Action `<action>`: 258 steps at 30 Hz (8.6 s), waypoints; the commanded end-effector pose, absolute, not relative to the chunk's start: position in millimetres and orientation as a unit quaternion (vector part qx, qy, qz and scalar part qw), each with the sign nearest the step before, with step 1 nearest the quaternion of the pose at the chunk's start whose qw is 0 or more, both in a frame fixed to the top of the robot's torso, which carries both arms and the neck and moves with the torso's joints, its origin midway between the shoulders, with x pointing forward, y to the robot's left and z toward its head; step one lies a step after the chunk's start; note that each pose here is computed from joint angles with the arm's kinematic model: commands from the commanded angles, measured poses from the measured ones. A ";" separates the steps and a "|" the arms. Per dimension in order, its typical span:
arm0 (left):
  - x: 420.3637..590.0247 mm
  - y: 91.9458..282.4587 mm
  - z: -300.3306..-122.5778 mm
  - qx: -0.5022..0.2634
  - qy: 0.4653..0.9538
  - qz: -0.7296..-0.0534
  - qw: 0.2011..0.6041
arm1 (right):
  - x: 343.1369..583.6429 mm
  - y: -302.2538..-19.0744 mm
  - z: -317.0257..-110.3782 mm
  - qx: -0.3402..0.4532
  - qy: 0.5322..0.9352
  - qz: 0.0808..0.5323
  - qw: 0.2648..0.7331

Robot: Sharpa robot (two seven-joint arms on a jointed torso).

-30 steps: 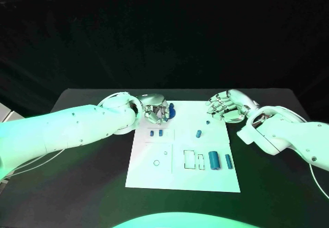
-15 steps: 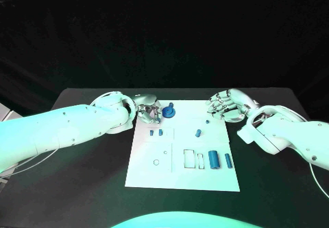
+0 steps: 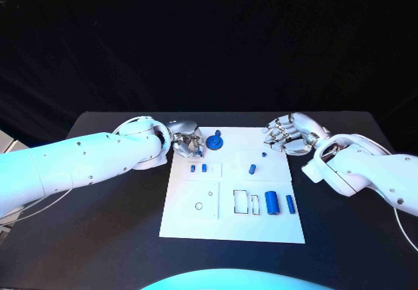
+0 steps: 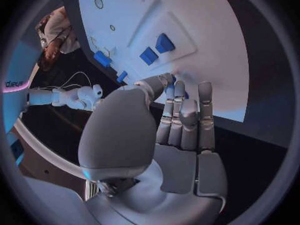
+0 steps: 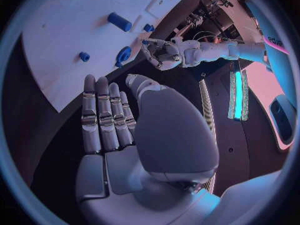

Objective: Assemble the parts on the task board

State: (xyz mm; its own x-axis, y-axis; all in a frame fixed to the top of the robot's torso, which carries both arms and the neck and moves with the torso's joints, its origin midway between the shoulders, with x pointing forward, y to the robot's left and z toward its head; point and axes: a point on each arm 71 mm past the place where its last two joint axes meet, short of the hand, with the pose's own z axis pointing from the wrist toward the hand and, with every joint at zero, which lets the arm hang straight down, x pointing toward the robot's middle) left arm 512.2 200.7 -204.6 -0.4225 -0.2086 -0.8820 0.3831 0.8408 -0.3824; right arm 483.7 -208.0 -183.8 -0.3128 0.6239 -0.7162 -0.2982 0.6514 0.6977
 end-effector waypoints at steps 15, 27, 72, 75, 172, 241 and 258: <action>513.6 196.7 -207.1 0.055 0.805 -0.281 0.520 | 482.9 -205.0 -184.4 0.106 0.705 0.407 0.571; 514.6 192.2 -208.5 0.061 0.806 -0.280 0.517 | 482.8 -205.7 -184.5 0.107 0.705 0.406 0.572; 514.4 191.8 -215.0 0.063 0.823 -0.268 0.496 | 482.8 -205.8 -185.5 0.106 0.706 0.407 0.570; 514.7 192.8 -215.1 0.060 0.824 -0.268 0.496 | 482.8 -205.7 -185.7 0.106 0.706 0.407 0.569; 498.8 272.0 -168.8 -0.372 0.620 -0.585 0.368 | 485.8 -177.6 -217.7 -0.192 0.740 0.183 0.619; 497.2 273.8 -170.1 -0.372 0.629 -0.582 0.358 | 458.7 -163.8 -180.4 -0.155 0.676 0.255 0.673; 497.4 268.5 -170.2 -0.369 0.629 -0.587 0.353 | 409.4 -80.1 -190.8 -0.216 0.667 0.356 0.617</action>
